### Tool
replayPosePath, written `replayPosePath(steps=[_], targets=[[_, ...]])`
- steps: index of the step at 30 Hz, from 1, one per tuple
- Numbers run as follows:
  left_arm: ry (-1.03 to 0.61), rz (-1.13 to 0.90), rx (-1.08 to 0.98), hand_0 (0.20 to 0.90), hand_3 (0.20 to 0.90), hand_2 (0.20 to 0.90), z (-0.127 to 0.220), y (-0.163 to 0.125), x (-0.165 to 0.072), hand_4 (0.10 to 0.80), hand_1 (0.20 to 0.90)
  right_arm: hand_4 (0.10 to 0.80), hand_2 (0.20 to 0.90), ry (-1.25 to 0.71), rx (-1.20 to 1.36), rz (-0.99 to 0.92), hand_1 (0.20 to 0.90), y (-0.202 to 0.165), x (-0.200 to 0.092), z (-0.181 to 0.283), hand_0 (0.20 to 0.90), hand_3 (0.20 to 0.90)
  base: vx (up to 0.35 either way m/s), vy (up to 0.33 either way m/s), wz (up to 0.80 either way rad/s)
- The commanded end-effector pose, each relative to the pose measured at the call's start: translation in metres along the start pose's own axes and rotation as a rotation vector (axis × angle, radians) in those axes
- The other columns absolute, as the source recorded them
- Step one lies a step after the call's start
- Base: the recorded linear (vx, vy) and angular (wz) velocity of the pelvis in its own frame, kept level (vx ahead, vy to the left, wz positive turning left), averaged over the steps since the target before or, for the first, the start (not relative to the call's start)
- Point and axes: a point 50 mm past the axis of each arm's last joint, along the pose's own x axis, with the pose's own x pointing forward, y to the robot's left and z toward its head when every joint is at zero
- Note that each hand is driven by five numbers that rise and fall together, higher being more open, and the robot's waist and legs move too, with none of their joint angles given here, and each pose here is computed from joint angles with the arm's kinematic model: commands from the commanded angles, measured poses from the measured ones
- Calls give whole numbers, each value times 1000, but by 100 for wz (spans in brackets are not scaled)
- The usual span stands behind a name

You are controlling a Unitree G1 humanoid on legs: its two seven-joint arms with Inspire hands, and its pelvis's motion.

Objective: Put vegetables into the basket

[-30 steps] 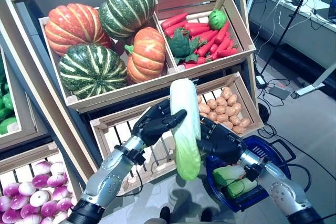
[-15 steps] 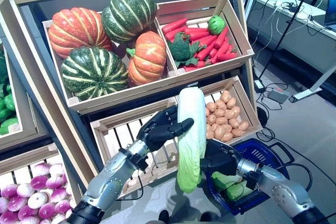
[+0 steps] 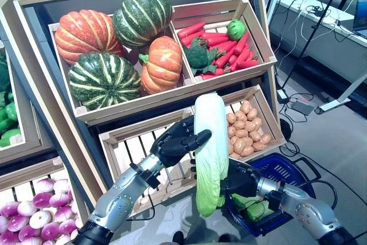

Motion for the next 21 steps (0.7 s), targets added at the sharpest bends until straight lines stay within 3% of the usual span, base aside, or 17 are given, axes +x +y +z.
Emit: replayPosePath(steps=[1, 17, 18, 19, 20, 21], targets=[[-274, -238, -4, 300, 300, 300, 45, -35, 18, 400, 300, 800, 900, -53, -44, 169, 900, 19, 13, 10, 900, 900, 0, 0, 0], [-154, -365, -81, 300, 300, 300, 28, -42, 21, 400, 300, 800, 900, -157, -13, 209, 900, 23, 18, 21, 900, 900, 0, 0, 0], [-144, -371, -78, 300, 300, 300, 27, -43, 21, 400, 300, 593, 589, -158, -11, 207, 589, 24, 18, 21, 589, 589, 0, 0, 0], [-132, -364, -70, 300, 300, 300, 26, -43, 21, 400, 300, 558, 538, -164, -6, 207, 538, 24, 18, 22, 538, 538, 0, 0, 0], [-127, -358, -66, 300, 300, 300, 26, -42, 21, 400, 300, 400, 300, -167, -6, 208, 300, 23, 18, 23, 300, 300, 0, 0, 0], [-123, -359, -64, 300, 300, 300, 26, -41, 21, 400, 300, 400, 300, -172, -6, 210, 300, 23, 18, 24, 300, 300, 0, 0, 0]])
